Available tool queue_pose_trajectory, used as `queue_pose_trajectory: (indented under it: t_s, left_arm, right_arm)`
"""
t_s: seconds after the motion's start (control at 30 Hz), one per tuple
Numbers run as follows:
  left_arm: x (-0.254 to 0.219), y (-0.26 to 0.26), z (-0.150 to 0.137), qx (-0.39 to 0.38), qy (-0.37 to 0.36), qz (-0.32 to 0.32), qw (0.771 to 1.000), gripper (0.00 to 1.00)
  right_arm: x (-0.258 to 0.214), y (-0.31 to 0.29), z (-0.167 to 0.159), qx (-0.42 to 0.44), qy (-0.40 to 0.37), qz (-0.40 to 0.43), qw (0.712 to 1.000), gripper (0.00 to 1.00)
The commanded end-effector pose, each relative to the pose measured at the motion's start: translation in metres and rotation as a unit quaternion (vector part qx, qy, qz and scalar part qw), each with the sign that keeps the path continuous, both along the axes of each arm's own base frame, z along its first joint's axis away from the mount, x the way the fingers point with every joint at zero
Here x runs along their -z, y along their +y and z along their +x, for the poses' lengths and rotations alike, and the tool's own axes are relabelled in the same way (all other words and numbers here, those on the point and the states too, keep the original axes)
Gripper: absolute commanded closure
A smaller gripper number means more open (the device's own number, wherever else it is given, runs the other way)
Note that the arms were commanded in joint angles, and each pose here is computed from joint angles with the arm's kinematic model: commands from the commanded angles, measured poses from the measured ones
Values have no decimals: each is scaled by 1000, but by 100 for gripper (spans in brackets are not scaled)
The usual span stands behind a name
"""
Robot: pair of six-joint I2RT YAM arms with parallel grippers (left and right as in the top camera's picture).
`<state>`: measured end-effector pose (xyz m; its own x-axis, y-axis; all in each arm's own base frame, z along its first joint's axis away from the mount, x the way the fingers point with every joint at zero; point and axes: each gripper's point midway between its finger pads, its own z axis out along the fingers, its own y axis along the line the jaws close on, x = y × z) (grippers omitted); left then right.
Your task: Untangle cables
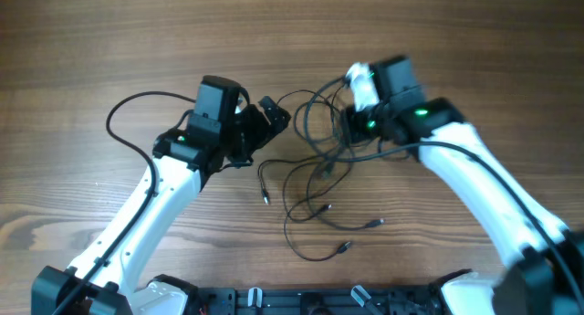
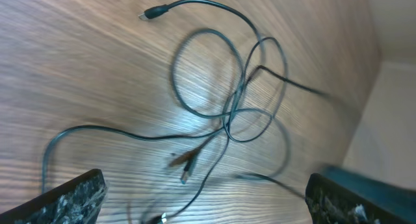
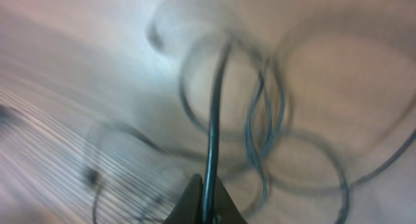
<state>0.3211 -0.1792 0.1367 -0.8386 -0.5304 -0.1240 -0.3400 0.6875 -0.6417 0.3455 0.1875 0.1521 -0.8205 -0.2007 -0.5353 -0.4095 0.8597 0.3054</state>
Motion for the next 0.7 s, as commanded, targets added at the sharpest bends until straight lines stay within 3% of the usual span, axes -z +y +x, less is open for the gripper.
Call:
queue_pose_trajectory:
  t_s: [0.0,0.2,0.4,0.53,0.67]
  left_arm:
    - [-7,-34,-4,40,-28,-11,999,0]
    - [-14,-103,5,99,-109,-46,988,0]
    - [51,-114,12,55,-16,-49,997,0]
    - [94,-120,-6,83,54,-45,994,3]
    - [128,-92,-20,54,111,21,992,6]
  right_arm:
    - [-114,26,-18,-73,-94,150,981,96]
    - [-159,44,-69,-177,-108,228,951,96]
    - [-193,37,-78,-195,-189,229,935,96]
    - [-225,-17,-34,-31,-270,193,943,96]
    - [-245,-109,-7,180,-295,188,919,96]
